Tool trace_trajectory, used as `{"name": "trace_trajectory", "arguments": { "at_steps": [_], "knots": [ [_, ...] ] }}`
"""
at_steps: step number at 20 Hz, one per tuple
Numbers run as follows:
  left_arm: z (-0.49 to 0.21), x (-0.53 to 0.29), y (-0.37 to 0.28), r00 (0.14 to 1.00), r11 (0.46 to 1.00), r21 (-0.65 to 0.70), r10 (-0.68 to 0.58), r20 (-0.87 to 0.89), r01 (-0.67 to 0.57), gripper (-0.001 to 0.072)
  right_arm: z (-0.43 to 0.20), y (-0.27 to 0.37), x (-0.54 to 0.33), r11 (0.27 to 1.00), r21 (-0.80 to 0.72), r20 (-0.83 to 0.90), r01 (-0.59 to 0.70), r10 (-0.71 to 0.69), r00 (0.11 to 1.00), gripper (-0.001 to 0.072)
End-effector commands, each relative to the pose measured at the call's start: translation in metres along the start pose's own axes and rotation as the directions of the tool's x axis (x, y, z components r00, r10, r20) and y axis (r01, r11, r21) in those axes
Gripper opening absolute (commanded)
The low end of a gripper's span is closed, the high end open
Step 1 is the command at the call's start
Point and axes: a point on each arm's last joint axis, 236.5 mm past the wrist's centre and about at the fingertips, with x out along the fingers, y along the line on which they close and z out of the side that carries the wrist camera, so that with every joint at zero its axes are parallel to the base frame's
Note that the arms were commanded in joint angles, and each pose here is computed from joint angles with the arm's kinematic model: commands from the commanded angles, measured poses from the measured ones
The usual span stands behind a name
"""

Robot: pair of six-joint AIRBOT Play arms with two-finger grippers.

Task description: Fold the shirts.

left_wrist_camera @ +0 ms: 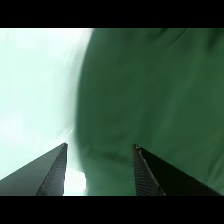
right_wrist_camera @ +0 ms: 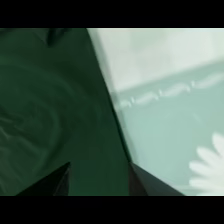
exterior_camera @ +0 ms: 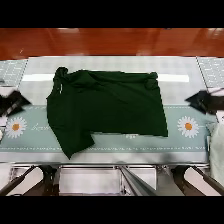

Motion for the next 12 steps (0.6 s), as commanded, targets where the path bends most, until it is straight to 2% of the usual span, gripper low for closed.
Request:
{"name": "trace_trajectory", "arguments": {
  "at_steps": [1,5,8,12],
  "knots": [
    [-0.065,0.039,0.026,0.996,0.991,-0.125,-0.053,-0.077,0.043,0.0504,-0.054,-0.016,0.015,1.000,0.013,-0.029,0.017,-0.017,0.999,0.0418],
    [-0.081,0.060,0.013,0.961,0.962,-0.171,-0.236,-0.144,0.211,0.0503,-0.058,-0.012,0.014,1.000,0.012,-0.006,0.006,-0.006,1.000,0.0418],
    [-0.087,0.076,0.019,0.939,0.953,-0.191,-0.272,-0.209,0.233,0.0503,-0.057,-0.009,0.014,1.000,0.015,0.000,-0.005,0.005,1.000,0.0417],
    [-0.065,0.089,-0.002,0.905,0.905,-0.214,-0.401,-0.138,0.369,0.0503,-0.056,-0.009,0.014,1.000,0.015,0.001,-0.005,0.005,1.000,0.0417]
  ]
}}
